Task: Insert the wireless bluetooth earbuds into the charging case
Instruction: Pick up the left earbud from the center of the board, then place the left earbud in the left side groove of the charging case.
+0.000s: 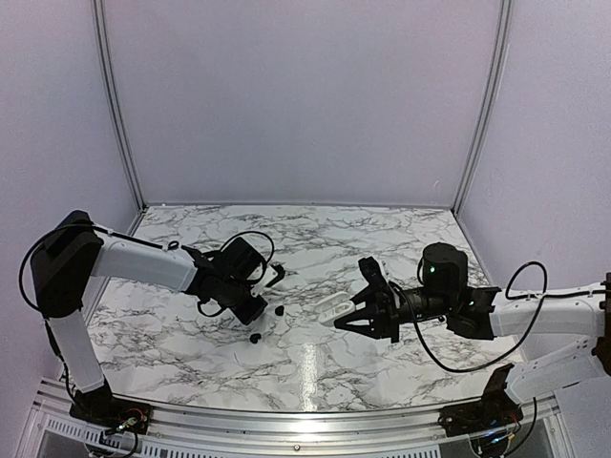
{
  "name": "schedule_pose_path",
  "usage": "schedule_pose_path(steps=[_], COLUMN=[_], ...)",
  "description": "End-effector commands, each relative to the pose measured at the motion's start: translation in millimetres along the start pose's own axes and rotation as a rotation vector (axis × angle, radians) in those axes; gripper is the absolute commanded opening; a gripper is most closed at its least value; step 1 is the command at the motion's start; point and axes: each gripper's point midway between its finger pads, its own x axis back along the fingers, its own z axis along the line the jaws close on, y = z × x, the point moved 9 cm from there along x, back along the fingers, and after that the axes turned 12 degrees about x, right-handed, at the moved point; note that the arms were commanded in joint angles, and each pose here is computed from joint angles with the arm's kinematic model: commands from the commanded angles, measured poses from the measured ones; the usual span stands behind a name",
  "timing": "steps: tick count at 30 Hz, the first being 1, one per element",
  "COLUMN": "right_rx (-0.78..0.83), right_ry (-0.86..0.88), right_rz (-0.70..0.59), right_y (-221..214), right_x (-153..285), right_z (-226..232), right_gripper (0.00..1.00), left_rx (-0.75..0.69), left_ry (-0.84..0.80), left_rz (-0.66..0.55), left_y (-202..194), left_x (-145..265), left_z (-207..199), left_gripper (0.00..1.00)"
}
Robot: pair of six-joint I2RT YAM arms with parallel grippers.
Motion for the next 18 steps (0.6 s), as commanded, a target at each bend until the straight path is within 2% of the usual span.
schedule_pose_path(steps=[1, 6, 9, 13, 18], right_rx=[0.022, 0.032, 0.041, 0.067, 0.078], right_ry=[-0.002, 0.009, 0.021, 0.057, 0.094], right_rz=[-0.016, -0.027, -0.031, -0.023, -0.024], right_y=[8, 11, 15, 21, 24], right_x=[1, 0, -3, -12, -25], right_z=[1, 1, 1, 5, 8], right_gripper=[0.00, 0.00, 0.00, 0.00, 0.00], left_rx=[-0.001, 0.005, -0.017, -0.116, -0.266], left_ry=[0.033, 0.000, -0.047, -0.179, -0.313], left_rz=[0.014, -0.111, -0.227, -0.402, -0.514], left_y=[-3, 8, 9, 4, -13], left_x=[12, 54, 91, 146, 193], left_z=[5, 2, -5, -33, -73], left_gripper=[0.01, 0.00, 0.00, 0.00, 0.00])
